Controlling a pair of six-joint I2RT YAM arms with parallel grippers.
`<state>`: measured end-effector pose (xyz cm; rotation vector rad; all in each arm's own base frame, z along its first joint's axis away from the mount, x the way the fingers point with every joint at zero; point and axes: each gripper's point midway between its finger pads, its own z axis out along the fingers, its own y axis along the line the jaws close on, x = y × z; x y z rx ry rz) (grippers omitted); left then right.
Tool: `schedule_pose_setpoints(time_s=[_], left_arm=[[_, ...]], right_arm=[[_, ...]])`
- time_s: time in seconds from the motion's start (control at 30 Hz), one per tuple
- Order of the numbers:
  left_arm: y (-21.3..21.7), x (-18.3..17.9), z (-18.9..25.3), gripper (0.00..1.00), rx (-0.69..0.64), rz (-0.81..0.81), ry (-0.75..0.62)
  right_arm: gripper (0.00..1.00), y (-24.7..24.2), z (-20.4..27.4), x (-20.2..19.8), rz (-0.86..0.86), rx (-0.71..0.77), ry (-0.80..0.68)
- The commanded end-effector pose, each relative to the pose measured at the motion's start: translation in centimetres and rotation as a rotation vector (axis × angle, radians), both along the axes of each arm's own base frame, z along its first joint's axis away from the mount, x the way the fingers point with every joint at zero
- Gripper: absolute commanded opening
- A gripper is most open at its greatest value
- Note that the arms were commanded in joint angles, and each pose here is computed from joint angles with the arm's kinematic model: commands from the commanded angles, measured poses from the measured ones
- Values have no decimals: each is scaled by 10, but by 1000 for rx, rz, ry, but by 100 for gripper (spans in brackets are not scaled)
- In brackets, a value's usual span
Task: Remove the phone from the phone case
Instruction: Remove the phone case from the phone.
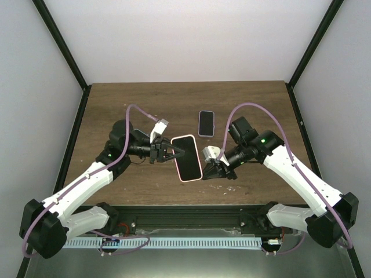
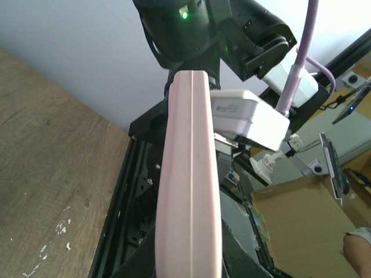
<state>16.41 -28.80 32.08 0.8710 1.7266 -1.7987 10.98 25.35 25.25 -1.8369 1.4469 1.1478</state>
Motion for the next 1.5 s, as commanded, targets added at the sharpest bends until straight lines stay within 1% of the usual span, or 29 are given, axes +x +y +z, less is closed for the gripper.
schedule_pose_setpoints(time_s=[0.0, 0.03, 0.07, 0.1, 0.13, 0.27, 0.3, 0.33, 0.37, 0.47, 0.57, 0.73, 0.93, 1.07, 1.33, 1.47], left_arm=[[2, -18, 16, 0, -43, -50, -36], [2, -16, 14, 0, -36, -34, -37], [3, -15, 12, 0, -25, -17, -34], [4, -13, 10, 0, -15, -3, -41], [4, -11, 9, 0, -2, 14, -50], [4, -7, 11, 0, 12, 45, -89], [5, -6, 13, 0, 11, 49, -101], [5, -5, 15, 0, 14, 56, -113], [6, -4, 17, 0, 23, 70, -143], [10, 1, 18, 0, 62, 127, -201], [12, 2, 16, 0, 75, 143, -234], [10, 2, 9, 0, 57, 129, -226], [9, 2, 4, 0, 54, 125, -217], [6, 4, 1, 0, 58, 106, -202], [3, 5, 1, 0, 42, 95, -189], [2, 4, 3, 0, 30, 79, -166]], right_arm=[[4, 21, 26, 23, 1, 101, -101], [8, 21, 29, 20, 17, 111, -87], [18, 20, 31, 16, 30, 117, -71], [25, 18, 33, 11, 40, 124, -57], [29, 18, 35, 8, 48, 129, -48], [35, 11, 34, -3, 58, 122, -32], [39, 9, 32, -4, 59, 114, -36], [47, 7, 29, -6, 61, 103, -35], [51, 4, 27, -9, 64, 93, -37], [58, -2, 20, -15, 64, 67, -29], [59, -2, 15, -14, 45, 52, -6], [56, 6, 15, -4, 14, 46, 43], [45, 12, 15, 4, 17, 37, 57], [36, 11, 10, 3, 20, 31, 33], [25, 13, 6, 5, 25, 23, 10], [22, 13, 6, 4, 45, 33, -27]])
